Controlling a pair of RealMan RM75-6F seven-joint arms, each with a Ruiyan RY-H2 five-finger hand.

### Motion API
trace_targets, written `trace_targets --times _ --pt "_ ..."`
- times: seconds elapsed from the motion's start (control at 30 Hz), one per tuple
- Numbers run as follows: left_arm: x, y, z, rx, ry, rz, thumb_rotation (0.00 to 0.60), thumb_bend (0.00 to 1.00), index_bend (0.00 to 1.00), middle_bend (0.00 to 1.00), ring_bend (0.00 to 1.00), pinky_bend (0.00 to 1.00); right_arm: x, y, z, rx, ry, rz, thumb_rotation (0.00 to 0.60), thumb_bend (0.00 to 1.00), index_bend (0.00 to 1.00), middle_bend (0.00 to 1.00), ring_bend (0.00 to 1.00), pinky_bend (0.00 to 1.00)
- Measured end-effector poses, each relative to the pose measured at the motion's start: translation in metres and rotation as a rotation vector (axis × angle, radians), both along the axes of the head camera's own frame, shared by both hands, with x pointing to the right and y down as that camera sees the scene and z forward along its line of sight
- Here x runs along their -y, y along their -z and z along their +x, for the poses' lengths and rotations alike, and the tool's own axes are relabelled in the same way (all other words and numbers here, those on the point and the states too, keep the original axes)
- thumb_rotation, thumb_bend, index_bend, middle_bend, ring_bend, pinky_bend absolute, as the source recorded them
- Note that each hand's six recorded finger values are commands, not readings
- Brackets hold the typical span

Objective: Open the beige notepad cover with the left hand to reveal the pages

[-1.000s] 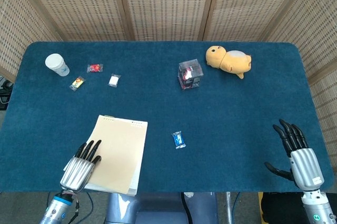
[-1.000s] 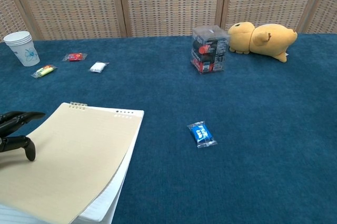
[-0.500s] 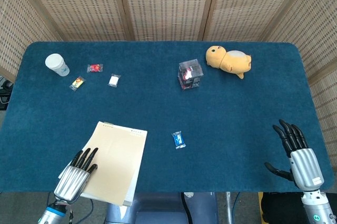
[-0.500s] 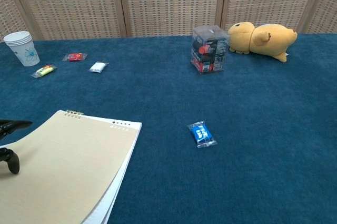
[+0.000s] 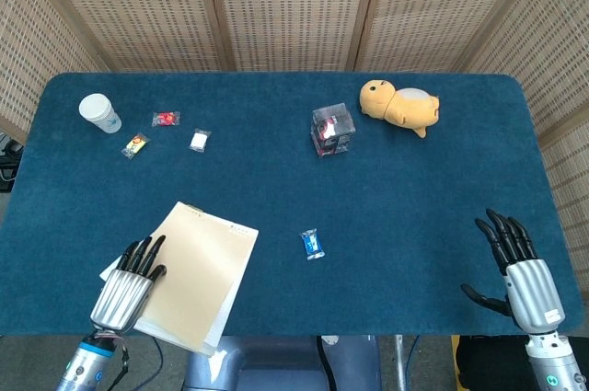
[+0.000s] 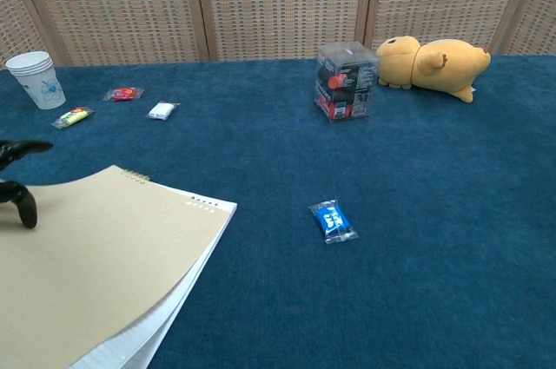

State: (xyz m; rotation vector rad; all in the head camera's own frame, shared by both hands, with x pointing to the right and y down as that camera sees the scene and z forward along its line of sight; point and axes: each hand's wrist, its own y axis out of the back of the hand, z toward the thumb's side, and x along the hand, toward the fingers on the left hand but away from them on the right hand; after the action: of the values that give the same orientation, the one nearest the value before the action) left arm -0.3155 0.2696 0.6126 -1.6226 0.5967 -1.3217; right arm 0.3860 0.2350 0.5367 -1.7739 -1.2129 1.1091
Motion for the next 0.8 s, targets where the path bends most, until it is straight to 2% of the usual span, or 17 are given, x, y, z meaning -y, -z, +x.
trace_targets --times 0.3,0.8 --pt "0.059 0.009 0.025 -0.007 0.024 0.058 0.6 0.66 0.84 0.0 0.0 0.11 0.0 0.0 0.001 0.003 -0.003 0.0 0.6 0.03 0.05 0.0 0.0 0.0" --pt "0.118 0.019 0.05 -0.051 0.105 0.077 0.6 0.66 0.85 0.0 0.0 0.11 0.001 -0.004 0.0 -0.002 0.0 -0.012 0.6 0.03 0.05 0.0 0.0 0.0"
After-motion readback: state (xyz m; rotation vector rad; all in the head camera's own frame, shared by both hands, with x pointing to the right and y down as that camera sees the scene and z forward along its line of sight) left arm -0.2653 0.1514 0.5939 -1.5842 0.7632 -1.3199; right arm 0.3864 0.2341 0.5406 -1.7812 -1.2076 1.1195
